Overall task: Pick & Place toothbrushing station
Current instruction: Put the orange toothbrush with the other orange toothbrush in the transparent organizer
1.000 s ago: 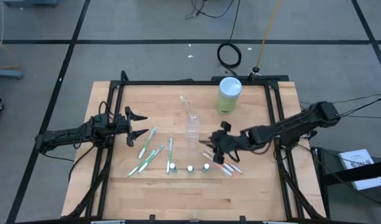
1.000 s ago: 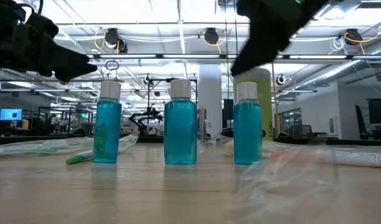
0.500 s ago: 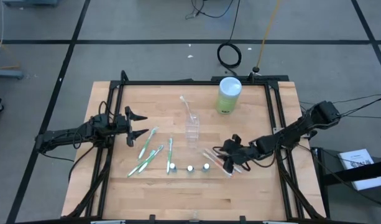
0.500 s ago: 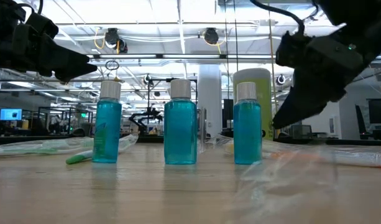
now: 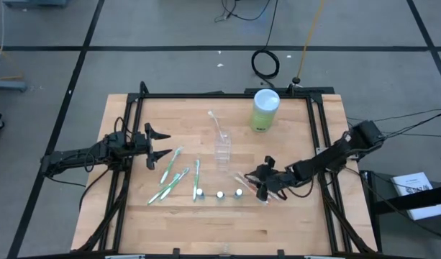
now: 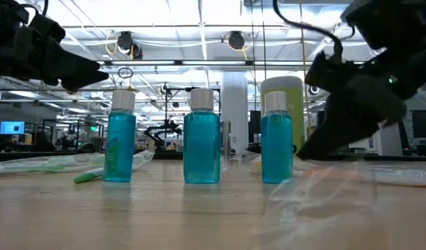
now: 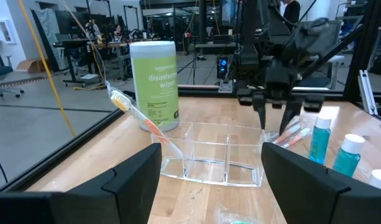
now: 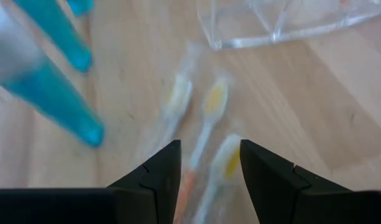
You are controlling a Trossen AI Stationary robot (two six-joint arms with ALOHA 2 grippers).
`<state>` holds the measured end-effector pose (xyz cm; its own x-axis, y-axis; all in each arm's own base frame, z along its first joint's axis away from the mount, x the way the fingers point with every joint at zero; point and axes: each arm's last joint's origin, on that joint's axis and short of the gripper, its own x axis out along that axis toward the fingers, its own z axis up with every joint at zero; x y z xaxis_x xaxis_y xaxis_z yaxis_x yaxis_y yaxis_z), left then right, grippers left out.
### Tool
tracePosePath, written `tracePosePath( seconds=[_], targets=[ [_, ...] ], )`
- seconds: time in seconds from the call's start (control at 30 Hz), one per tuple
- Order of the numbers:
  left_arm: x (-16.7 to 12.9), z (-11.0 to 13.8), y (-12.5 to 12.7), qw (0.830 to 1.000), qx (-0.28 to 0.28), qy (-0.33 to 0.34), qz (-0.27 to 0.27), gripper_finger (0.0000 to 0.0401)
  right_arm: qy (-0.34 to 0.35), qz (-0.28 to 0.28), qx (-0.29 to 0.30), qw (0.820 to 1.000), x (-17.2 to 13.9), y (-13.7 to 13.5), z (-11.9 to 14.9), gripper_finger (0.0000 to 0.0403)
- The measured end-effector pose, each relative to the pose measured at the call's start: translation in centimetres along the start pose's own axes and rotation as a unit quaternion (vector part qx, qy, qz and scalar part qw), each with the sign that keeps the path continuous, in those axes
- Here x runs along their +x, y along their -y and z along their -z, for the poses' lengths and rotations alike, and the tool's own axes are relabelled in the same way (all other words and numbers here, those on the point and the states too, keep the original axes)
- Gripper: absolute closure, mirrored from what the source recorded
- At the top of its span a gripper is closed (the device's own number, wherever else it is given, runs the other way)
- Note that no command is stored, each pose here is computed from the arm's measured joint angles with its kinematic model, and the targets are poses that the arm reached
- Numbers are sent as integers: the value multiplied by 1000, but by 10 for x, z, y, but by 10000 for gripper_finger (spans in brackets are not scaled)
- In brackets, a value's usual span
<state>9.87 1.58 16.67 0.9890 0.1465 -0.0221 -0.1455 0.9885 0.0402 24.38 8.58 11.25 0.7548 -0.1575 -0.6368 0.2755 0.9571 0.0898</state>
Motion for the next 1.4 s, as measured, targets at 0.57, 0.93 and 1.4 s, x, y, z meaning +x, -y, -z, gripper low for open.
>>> tracePosePath(
  seconds=[0.57, 0.93, 1.4],
  targets=[
    [0, 0, 0, 1000, 0, 0, 0, 116, 48, 129, -38, 990, -5, 19, -14, 248],
    [0, 0, 0, 1000, 0, 0, 0, 116, 0, 47, 4, 999, -5, 20, -14, 248],
    [0, 0, 0, 1000, 0, 0, 0, 116, -55, 125, 15, 991, -1, 43, -7, 248]
  ],
)
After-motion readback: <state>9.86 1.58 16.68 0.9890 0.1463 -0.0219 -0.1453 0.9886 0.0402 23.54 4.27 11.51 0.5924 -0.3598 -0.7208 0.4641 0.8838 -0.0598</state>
